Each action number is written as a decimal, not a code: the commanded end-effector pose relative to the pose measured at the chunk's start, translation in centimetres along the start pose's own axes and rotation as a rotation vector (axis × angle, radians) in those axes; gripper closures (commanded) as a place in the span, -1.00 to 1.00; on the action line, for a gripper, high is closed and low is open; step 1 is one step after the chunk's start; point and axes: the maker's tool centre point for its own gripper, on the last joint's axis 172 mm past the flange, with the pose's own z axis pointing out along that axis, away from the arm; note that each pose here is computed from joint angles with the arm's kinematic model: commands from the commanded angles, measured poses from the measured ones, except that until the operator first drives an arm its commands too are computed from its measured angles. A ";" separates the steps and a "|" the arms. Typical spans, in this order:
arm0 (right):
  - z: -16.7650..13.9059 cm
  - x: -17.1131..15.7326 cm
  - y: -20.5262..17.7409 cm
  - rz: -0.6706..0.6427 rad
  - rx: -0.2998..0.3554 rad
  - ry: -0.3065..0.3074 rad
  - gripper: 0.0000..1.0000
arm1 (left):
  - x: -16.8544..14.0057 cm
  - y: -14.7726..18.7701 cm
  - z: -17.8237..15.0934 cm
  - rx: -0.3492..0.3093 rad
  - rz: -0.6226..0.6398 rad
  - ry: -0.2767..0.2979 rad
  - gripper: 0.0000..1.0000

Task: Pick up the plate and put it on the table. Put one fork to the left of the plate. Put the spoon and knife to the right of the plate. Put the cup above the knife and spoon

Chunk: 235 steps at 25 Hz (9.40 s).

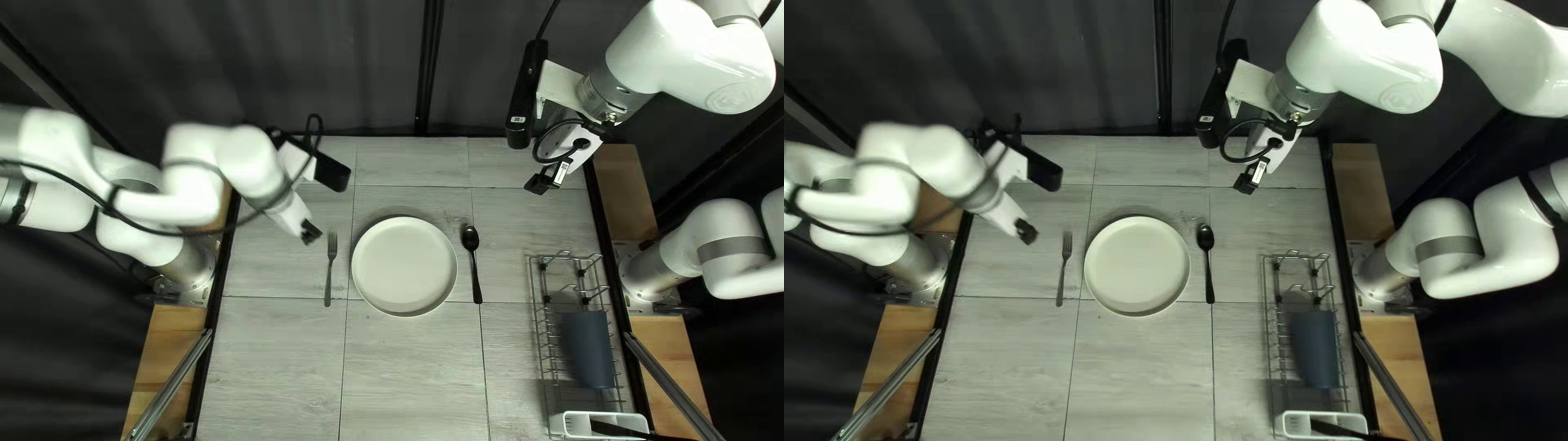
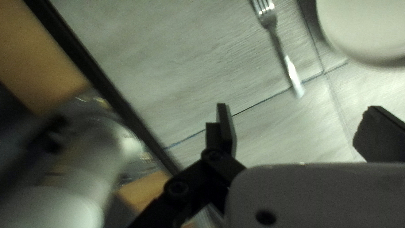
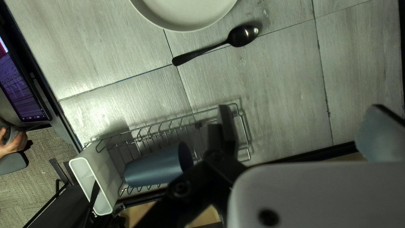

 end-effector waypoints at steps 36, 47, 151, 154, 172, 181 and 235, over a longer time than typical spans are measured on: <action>2.9 -8.3 -8.4 -0.107 -0.080 -0.238 -1.00 | -5.3 -8.0 -16.2 -0.181 0.584 0.104 -1.00; 5.7 -13.3 -14.4 -0.018 -0.164 -0.295 -1.00 | -5.3 -8.0 -16.2 -0.181 0.584 0.104 -1.00; 4.7 -19.1 -28.6 -0.248 -0.217 -0.642 1.00 | -5.3 -8.0 -16.2 -0.181 0.584 0.104 -1.00; 6.2 -15.7 -27.6 -0.154 -0.172 -0.556 1.00 | -5.3 -8.0 -16.2 -0.181 0.584 0.104 -1.00; 9.6 -8.3 -22.1 0.604 0.009 -0.449 1.00 | -5.3 -8.0 -16.2 -0.181 0.584 0.104 -1.00; 9.0 -8.2 -17.5 1.185 -0.087 -0.384 1.00 | -5.3 -8.0 -16.2 -0.181 0.584 0.104 -1.00; 33.2 -11.3 -9.7 1.164 -0.289 -0.125 -0.82 | -5.3 -8.0 -16.2 -0.181 0.584 0.104 -1.00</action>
